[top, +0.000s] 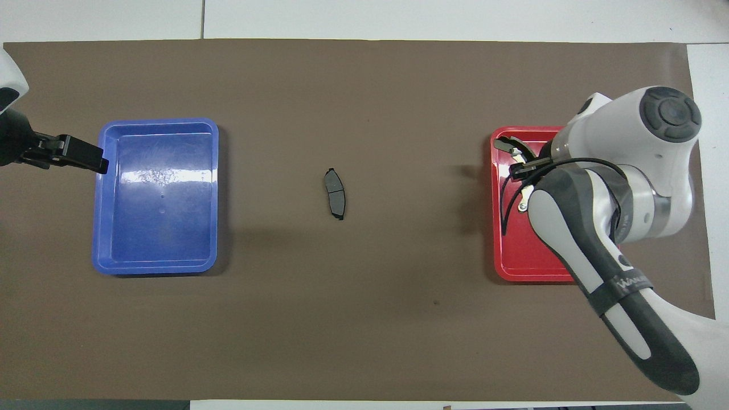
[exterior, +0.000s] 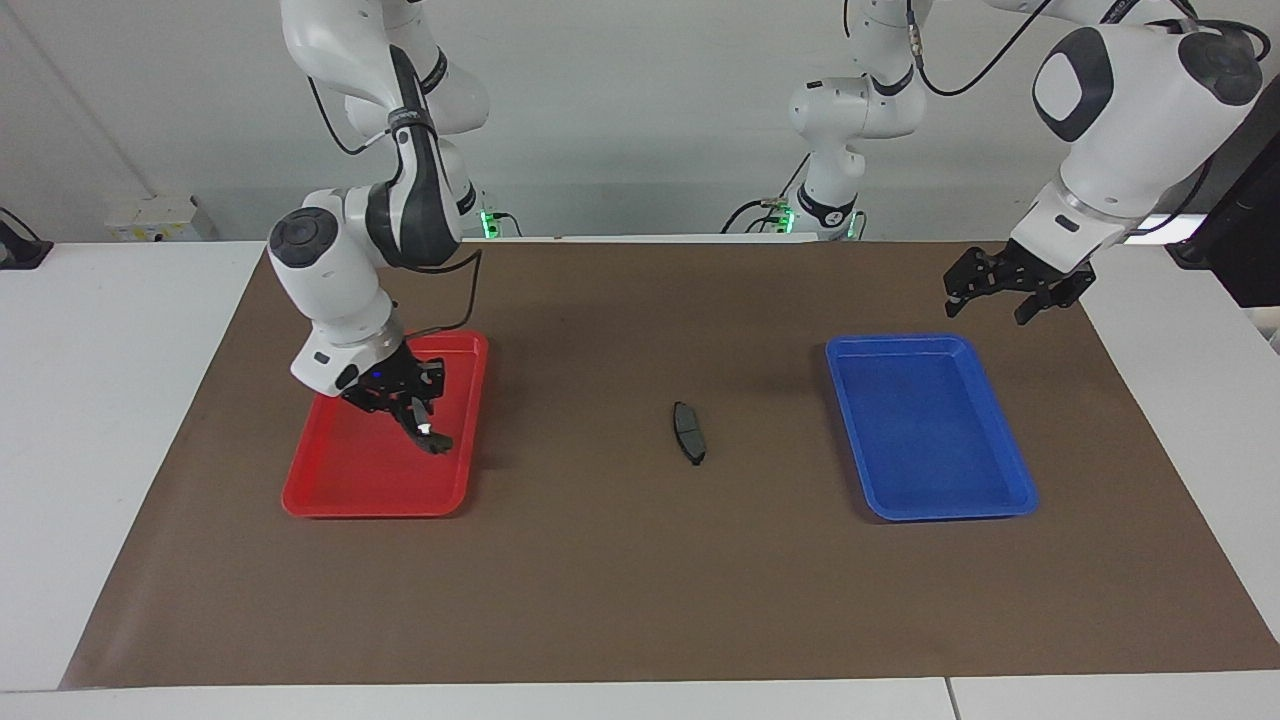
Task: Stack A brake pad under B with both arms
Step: 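Carry the curved pad with the right gripper above the dark pad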
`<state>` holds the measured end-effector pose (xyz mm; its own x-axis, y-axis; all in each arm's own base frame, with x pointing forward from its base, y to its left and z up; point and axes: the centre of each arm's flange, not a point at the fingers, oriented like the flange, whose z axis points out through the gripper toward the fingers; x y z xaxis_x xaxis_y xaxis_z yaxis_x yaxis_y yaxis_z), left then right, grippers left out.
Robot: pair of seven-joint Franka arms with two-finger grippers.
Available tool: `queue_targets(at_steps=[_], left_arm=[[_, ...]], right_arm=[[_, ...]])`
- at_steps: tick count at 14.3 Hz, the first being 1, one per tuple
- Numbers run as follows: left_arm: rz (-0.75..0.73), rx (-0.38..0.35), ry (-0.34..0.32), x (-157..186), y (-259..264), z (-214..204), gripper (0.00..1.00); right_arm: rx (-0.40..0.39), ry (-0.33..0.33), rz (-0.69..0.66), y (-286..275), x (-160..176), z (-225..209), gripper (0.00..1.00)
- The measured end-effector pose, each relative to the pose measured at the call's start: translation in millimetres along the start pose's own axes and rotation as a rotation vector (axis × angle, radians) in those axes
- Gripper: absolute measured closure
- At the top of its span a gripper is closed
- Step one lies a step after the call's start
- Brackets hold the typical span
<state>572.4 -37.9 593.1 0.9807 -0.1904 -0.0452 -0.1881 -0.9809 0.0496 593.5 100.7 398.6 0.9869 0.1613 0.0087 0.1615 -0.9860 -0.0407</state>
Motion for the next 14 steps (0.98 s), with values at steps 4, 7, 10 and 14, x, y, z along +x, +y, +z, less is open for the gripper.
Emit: queue_targets(at_steps=[4,7,10,14], left_arm=[[0.014,0.009,-0.018,-5,0,-8,0.03],[0.012,0.008,-0.029,-7,-5,-8,0.02],[0.013,0.007,-0.032,-8,-6,-7,0.02],[0.015,0.016,-0.026,-10,-6,-11,0.02]], right_arm=[[-0.002,-0.015,0.057,-120,47,-6,0.56],[-0.002,0.002,0.094,-197,60,28,0.56],[0.016,0.032,0.109,-229,66,50,0.56],[0.046,0.046,0.147,-271,56,58,0.56]])
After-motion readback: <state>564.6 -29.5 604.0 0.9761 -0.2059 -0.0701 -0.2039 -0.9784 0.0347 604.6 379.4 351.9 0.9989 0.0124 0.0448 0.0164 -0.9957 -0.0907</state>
